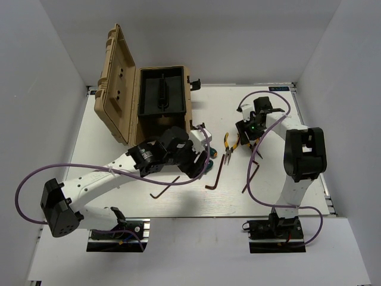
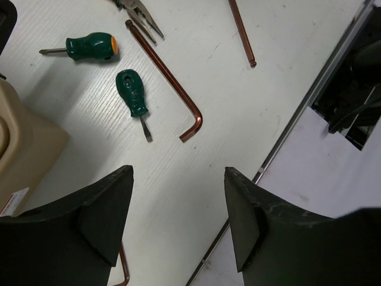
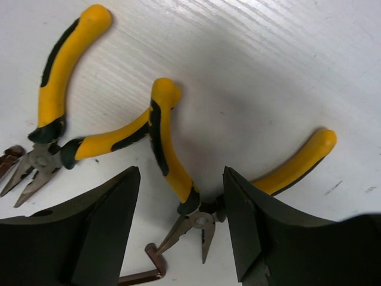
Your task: Sort the tools into containers
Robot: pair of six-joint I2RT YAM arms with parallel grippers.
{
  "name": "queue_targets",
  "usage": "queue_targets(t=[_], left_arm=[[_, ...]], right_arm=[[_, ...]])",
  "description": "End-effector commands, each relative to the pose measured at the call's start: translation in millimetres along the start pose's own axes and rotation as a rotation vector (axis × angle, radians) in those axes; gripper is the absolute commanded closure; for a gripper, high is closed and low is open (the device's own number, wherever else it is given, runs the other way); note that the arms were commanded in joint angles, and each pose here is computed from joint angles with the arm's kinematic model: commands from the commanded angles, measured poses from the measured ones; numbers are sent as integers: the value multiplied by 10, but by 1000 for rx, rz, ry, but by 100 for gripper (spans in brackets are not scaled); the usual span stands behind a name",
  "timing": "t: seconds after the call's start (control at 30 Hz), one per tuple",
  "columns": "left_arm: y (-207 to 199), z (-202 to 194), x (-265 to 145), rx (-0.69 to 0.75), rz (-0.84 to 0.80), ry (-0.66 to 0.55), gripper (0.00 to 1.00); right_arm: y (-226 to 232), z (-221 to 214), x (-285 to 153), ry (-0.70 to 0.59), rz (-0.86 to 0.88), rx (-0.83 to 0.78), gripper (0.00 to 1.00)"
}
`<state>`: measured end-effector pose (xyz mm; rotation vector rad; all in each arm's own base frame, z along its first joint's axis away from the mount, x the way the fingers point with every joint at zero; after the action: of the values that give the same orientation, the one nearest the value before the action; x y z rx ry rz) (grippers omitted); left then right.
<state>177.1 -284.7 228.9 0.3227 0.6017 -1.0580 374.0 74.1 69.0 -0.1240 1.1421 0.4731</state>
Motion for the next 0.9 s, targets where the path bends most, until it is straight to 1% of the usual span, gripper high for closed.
queue_targets(t=[0.0, 0.1, 0.13, 0.3, 0.33, 0.37, 0.43, 0.47, 0.5, 0.57, 0.6, 0.63, 0.67, 0.7, 0.73, 0.77, 0.83, 0.87], left_arm=[[26, 26, -66, -23, 71, -34, 27], [6, 75, -54, -32, 96, -56, 27], [-18, 40, -39, -35, 98, -47, 27], [-45, -5, 39, -48, 138, -23, 27], [-78, -14, 87, -42, 129, -17, 27], [-97, -30, 114, -46, 136, -9, 27], [-123, -30, 116, -49, 138, -9, 27], [-138, -30, 116, -43, 143, -10, 27], [-138, -30, 116, -43, 143, -10, 27], [-205, 78, 11, -35, 127, -54, 27], [-209, 155, -47, -36, 125, -93, 27], [-247, 282, -210, -38, 98, -164, 27], [-310, 463, -320, -36, 52, -257, 27], [-346, 514, -398, -33, 25, -310, 27], [-399, 679, -638, -27, -12, -413, 27], [-420, 776, -726, -23, -27, -478, 27], [-468, 895, -902, -16, -48, -538, 27], [-470, 934, -963, -16, -49, -557, 27]], right_arm=[[-105, 49, 42, -22, -53, -48, 37], [-110, -10, 97, -3, -49, -51, 42], [-108, -33, 118, 4, -46, -49, 44], [-58, -77, 157, 23, -16, -49, 60], [-39, -92, 161, 30, -6, -49, 64], [-34, -104, 160, 35, 2, -47, 72], [-1, -117, 129, 40, 23, -44, 83], [-1, -127, 98, 46, 31, -45, 95], [23, -98, -9, 35, 33, -46, 100], [86, -117, -162, 47, 59, -44, 100], [148, -11, -386, -17, 69, -56, 100], [178, 15, -475, -33, 81, -57, 100], [331, 74, -680, -61, 149, -64, 100], [413, 141, -829, -97, 162, -74, 100], [475, 221, -942, -121, 179, -72, 100], [613, 265, -1103, -137, 248, -71, 100], [731, 395, -1308, -186, 278, -65, 100], [876, 442, -1416, -218, 367, -67, 100]])
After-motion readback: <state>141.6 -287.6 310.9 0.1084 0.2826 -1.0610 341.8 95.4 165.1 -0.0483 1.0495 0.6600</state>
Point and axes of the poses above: each gripper's point midway between its finger pads, its own x axis out along the fingers, its own y axis along the line the jaws close on, z = x × y, the point moved 4 cm from there along -x, back along the fingers, and after that the axes turned 9 degrees about x, right-handed, at the moved point
